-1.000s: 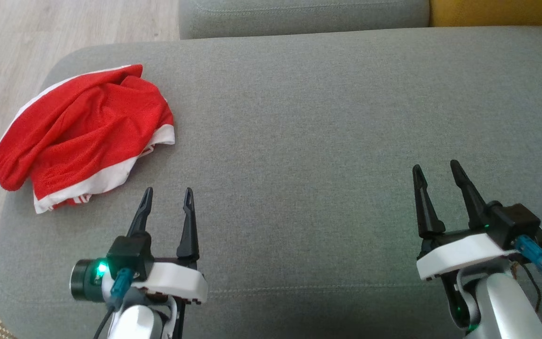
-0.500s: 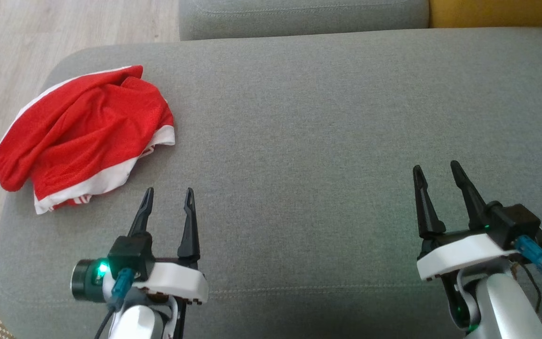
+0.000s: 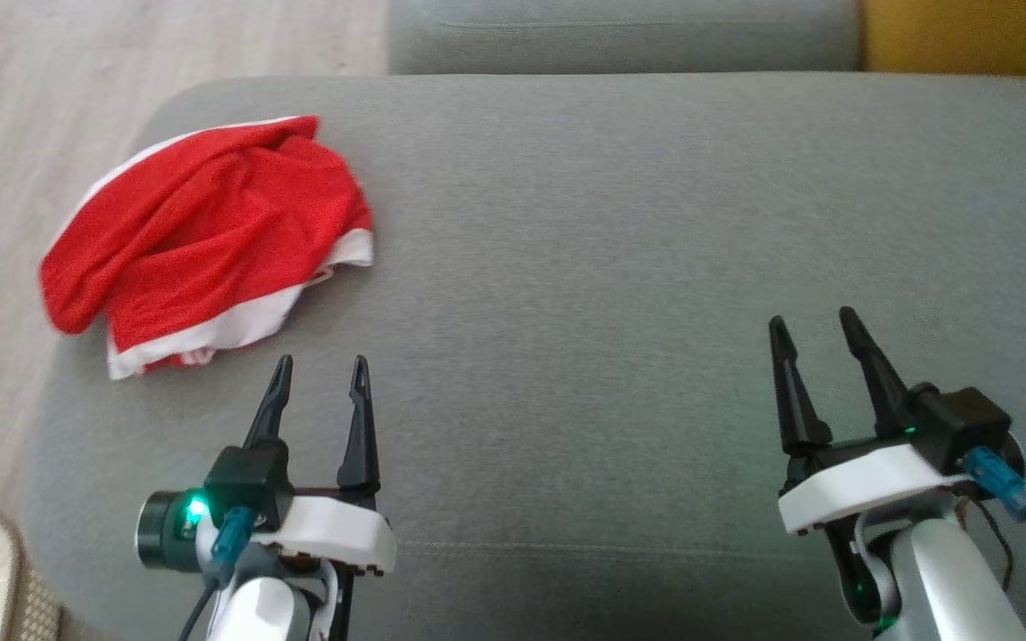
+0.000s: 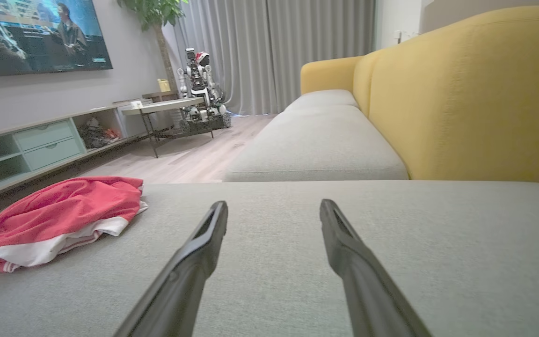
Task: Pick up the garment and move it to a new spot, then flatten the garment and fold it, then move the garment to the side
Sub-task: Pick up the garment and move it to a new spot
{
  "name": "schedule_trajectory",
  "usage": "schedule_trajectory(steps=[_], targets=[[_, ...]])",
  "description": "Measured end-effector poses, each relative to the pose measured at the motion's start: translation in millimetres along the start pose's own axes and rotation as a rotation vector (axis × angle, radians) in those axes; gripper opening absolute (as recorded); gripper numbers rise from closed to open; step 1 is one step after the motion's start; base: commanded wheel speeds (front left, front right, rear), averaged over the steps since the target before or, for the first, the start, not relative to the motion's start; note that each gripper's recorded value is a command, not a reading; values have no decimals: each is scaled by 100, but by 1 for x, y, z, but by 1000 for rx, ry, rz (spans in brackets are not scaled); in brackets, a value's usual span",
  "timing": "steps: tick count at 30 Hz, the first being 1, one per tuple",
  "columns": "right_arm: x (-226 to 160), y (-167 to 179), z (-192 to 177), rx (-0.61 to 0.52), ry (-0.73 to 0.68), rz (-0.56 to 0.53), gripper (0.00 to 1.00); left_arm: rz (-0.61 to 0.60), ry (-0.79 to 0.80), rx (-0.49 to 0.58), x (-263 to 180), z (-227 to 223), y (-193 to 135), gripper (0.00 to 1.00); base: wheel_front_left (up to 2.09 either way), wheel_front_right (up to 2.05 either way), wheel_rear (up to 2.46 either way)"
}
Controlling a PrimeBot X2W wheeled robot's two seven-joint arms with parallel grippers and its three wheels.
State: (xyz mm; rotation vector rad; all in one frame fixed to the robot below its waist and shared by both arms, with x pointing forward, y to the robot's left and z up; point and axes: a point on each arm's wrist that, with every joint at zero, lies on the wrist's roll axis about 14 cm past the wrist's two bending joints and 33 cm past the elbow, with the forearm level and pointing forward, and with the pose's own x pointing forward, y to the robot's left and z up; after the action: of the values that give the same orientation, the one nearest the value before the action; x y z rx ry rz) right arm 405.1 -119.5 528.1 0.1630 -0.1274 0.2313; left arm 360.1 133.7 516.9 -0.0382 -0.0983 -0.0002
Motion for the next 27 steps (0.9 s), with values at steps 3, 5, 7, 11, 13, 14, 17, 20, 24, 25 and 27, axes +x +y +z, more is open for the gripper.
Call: schedule_trajectory(steps=[3, 5, 7, 11, 13, 14, 17, 20, 24, 25, 27], targets=[[6, 18, -3, 8, 6, 53, 100, 40, -5, 5, -6, 2, 13, 100, 0, 0, 0], [10, 31, -5, 14, 11, 91, 100, 68, -9, 7, -10, 4, 22, 100, 0, 0, 0], [13, 45, -7, 26, 15, 130, 100, 100, -15, 10, -15, 7, 32, 100, 0, 0, 0], [19, 74, -11, 41, 25, 212, 100, 177, -20, 15, -30, 9, 55, 100, 0, 0, 0], [19, 86, -15, 48, 35, 248, 100, 220, -15, 17, -41, 8, 67, 100, 0, 0, 0], [19, 93, -17, 51, 43, 265, 100, 238, -14, 18, -46, 8, 73, 100, 0, 0, 0], [20, 112, -22, 58, 58, 320, 100, 290, -19, 23, -59, 10, 87, 100, 0, 0, 0], [21, 131, -25, 69, 66, 372, 100, 347, -30, 32, -72, 14, 102, 100, 0, 0, 0], [20, 152, -29, 76, 81, 431, 100, 409, -27, 32, -91, 14, 118, 100, 0, 0, 0], [21, 157, -29, 80, 82, 444, 100, 423, -26, 32, -95, 14, 121, 100, 0, 0, 0], [20, 165, -30, 82, 85, 469, 100, 446, -27, 31, -102, 14, 126, 100, 0, 0, 0]])
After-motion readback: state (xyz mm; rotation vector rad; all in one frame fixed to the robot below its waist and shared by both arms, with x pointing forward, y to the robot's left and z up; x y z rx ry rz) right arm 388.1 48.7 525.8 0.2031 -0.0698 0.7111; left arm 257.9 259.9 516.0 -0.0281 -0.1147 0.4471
